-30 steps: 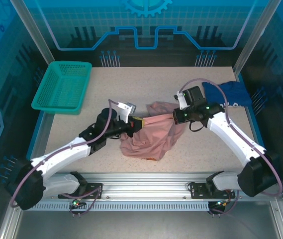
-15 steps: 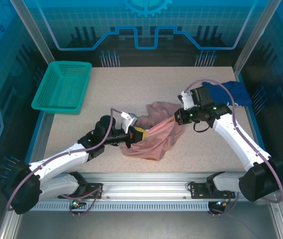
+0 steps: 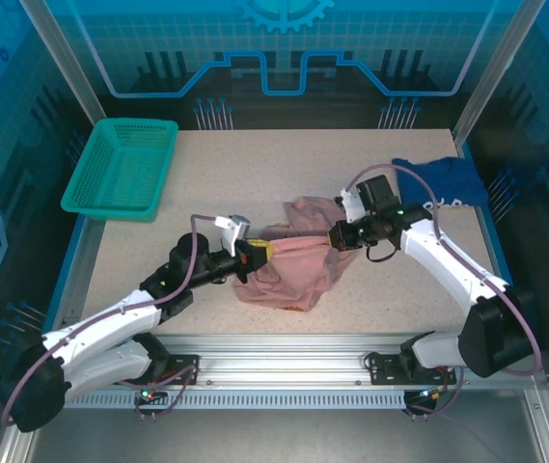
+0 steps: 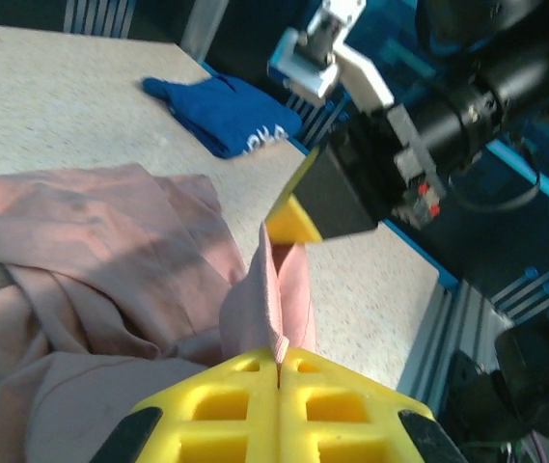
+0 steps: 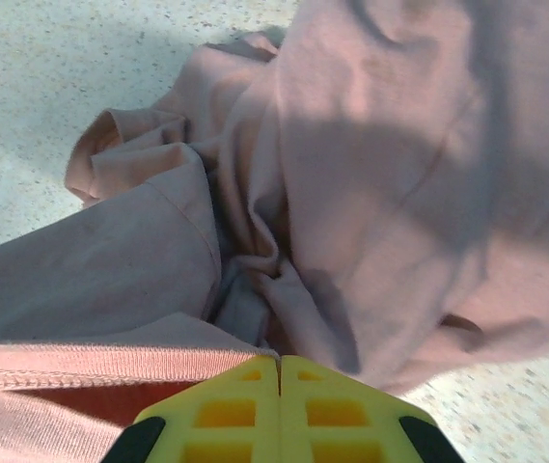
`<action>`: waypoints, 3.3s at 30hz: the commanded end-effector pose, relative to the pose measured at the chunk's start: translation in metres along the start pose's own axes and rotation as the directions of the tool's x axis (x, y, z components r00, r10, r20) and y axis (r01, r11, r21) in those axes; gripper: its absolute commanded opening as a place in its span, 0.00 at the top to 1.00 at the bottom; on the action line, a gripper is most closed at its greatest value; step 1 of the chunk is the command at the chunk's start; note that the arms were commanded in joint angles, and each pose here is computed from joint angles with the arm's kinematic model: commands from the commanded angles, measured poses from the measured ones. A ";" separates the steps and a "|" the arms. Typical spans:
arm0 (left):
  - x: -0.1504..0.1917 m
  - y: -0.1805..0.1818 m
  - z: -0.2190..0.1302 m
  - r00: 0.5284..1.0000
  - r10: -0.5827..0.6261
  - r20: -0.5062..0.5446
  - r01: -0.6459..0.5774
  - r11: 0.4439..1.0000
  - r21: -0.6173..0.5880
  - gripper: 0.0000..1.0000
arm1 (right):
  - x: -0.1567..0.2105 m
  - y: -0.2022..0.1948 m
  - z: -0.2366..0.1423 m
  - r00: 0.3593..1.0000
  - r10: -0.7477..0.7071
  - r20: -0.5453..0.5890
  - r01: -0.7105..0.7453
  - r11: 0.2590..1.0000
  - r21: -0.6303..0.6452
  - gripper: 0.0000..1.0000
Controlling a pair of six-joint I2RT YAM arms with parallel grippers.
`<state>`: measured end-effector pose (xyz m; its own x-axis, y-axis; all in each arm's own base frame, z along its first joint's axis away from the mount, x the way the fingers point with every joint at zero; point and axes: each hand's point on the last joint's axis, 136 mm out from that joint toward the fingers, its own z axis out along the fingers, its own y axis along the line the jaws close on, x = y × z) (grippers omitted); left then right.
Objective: Fold the inside-out t-shirt
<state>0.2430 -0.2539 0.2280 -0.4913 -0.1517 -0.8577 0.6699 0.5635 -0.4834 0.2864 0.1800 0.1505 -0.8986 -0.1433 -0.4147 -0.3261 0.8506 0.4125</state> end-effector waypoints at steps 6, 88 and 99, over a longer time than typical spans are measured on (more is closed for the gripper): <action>-0.029 0.059 -0.035 0.992 -0.081 0.097 0.109 0.932 -0.345 1.00 | -0.063 0.025 -0.030 0.967 0.054 0.250 -0.010 0.985 -0.173 0.66; -0.162 0.176 -0.143 0.870 -0.362 0.334 0.490 0.707 -0.510 1.00 | -0.061 -0.118 0.069 0.987 0.155 0.036 -0.159 0.966 0.206 0.59; -0.161 0.175 -0.143 0.872 -0.358 0.333 0.486 0.708 -0.512 1.00 | -0.064 -0.108 0.081 0.985 0.172 0.023 -0.173 0.977 0.127 0.68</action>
<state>0.3599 -0.0132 0.3045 -0.4811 -0.6106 -0.6290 -0.0734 0.7431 -0.6652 0.3960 0.1314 0.0639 -0.9351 0.0006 -0.3545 -0.1224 0.9379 0.3246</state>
